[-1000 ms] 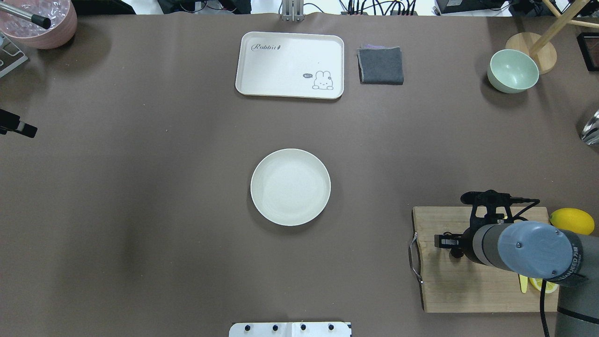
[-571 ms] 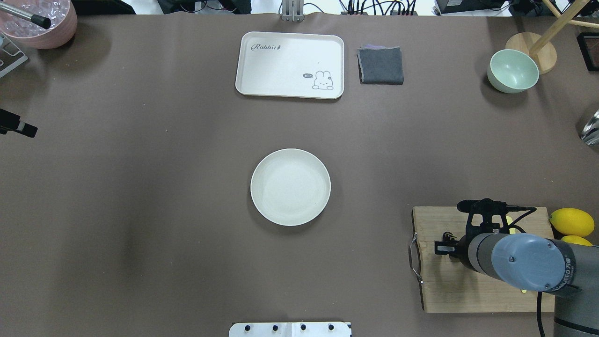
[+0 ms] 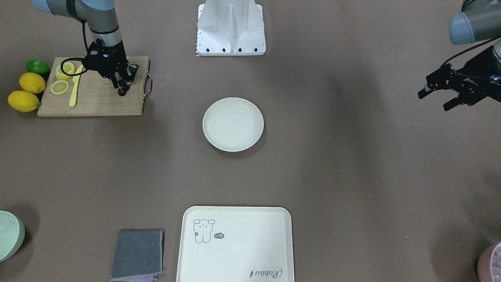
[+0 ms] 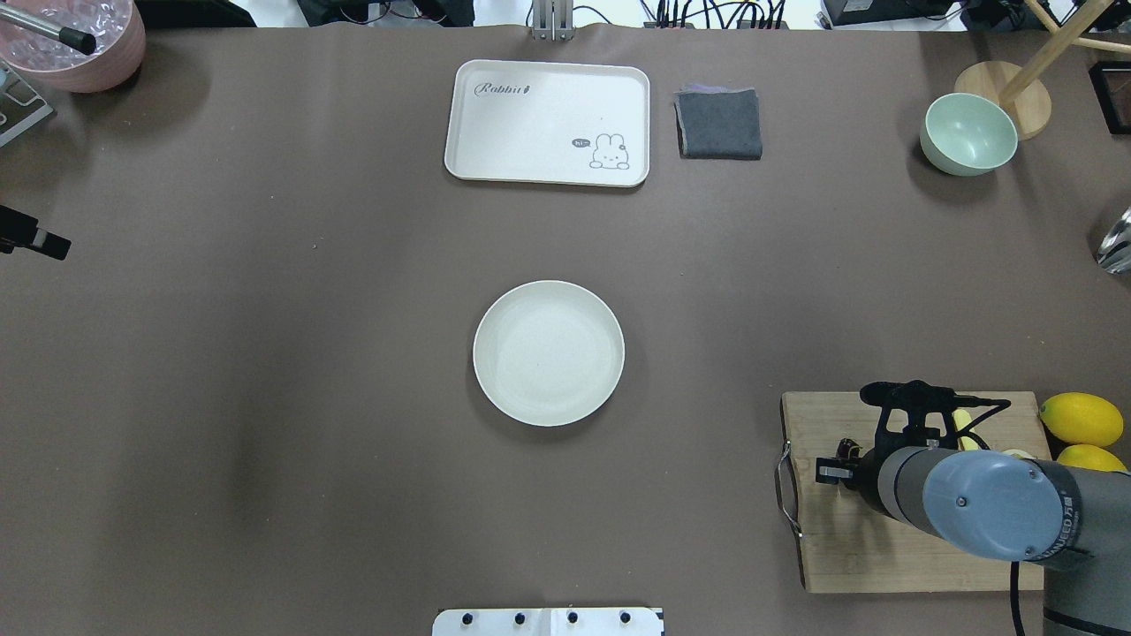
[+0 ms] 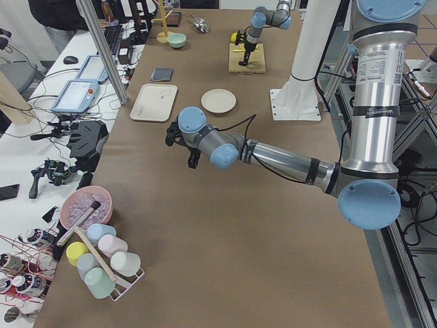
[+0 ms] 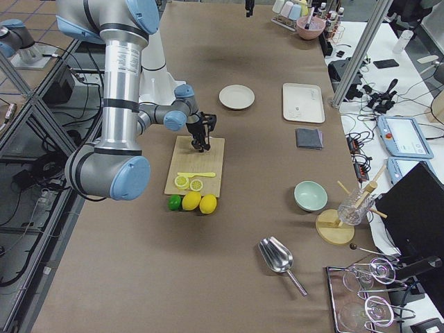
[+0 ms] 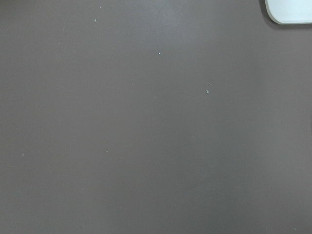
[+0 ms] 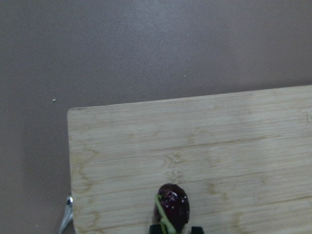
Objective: Place red cherry on plate
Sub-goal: 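Lower the right gripper and grasp the cherries by their stems, then lift the cherries with the right gripper and carry them toward the plate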
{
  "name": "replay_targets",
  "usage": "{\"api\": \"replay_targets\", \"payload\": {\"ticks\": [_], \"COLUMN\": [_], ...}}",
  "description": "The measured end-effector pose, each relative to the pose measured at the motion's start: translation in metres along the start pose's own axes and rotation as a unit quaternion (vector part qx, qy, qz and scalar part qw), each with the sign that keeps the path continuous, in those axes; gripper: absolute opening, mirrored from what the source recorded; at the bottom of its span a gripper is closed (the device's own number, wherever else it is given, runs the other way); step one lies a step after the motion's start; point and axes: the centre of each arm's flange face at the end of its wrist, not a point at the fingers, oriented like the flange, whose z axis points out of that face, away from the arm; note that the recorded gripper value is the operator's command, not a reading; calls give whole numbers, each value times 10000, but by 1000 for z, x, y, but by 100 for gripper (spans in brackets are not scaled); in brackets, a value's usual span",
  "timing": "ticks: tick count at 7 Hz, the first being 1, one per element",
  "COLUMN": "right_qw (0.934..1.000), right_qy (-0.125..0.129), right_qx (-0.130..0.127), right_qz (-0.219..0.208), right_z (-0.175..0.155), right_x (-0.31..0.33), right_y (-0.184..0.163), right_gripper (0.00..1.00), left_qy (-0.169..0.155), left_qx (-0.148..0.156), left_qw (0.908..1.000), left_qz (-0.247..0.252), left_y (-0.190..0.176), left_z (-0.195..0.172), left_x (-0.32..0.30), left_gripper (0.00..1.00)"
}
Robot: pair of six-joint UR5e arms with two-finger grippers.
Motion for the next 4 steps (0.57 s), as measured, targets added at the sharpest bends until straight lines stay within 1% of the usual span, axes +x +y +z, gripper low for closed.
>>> {"api": "replay_targets", "payload": {"ticks": [2, 4], "right_qw": [10000, 9998], "right_qy": [-26, -155], "right_qx": [-22, -38], "right_qz": [5, 81], "right_z": [-4, -19], "right_x": [-1, -5], "right_y": [0, -10], "right_gripper": [0, 0], "left_qy": [0, 1], "left_qx": [2, 6], "left_qw": [10000, 10000], "left_qz": [2, 4], "left_y": [0, 0], "left_z": [0, -1], "left_x": [0, 0], "left_gripper": [98, 98]}}
